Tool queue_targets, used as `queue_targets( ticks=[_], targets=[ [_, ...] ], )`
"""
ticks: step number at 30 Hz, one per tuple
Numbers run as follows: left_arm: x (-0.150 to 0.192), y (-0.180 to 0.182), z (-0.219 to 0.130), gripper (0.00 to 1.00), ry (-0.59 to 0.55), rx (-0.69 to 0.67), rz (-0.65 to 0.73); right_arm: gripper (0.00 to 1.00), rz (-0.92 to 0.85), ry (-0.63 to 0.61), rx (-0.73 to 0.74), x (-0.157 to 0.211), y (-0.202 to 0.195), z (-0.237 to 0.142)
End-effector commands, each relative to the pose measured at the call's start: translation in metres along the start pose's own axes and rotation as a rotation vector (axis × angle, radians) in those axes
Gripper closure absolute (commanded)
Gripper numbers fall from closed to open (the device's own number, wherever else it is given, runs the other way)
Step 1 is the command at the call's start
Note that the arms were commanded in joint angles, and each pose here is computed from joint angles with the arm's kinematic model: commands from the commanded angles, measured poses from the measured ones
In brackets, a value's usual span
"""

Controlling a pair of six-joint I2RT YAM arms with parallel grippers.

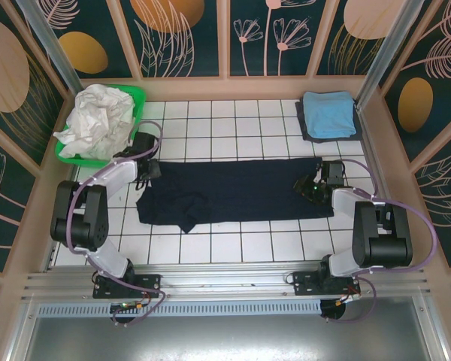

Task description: Fold and stack the t-shirts

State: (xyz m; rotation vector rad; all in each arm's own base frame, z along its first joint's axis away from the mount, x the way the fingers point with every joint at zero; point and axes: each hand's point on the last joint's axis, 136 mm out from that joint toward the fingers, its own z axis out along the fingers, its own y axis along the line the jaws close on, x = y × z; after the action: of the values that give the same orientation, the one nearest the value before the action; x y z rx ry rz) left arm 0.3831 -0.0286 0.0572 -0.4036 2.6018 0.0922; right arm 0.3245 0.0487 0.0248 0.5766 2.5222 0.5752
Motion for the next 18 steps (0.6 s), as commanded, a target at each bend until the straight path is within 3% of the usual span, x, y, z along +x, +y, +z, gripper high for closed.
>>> queue_targets(
  ticks=[1,6,11,18],
  targets=[
    [0.015,-0.011,0.009,0.53,0.025,0.083,-0.043,0.65,0.018,0.101,0.068,0.029,-0.022,0.006],
    [0.025,-0.023,0.014,0.56,0.035,0.168,-0.058,0.65,0.012,0.097,0.072,0.029,-0.022,0.005],
    [0.028,-0.02,0.022,0.81,0.051,0.136,-0.05,0.65,0.012,0.094,0.073,0.029,-0.022,0.003],
    [0.017,-0.009,0.009,0.98,0.015,0.083,-0.039,0.65,0.014,0.097,0.074,0.03,-0.023,0.005]
  ],
)
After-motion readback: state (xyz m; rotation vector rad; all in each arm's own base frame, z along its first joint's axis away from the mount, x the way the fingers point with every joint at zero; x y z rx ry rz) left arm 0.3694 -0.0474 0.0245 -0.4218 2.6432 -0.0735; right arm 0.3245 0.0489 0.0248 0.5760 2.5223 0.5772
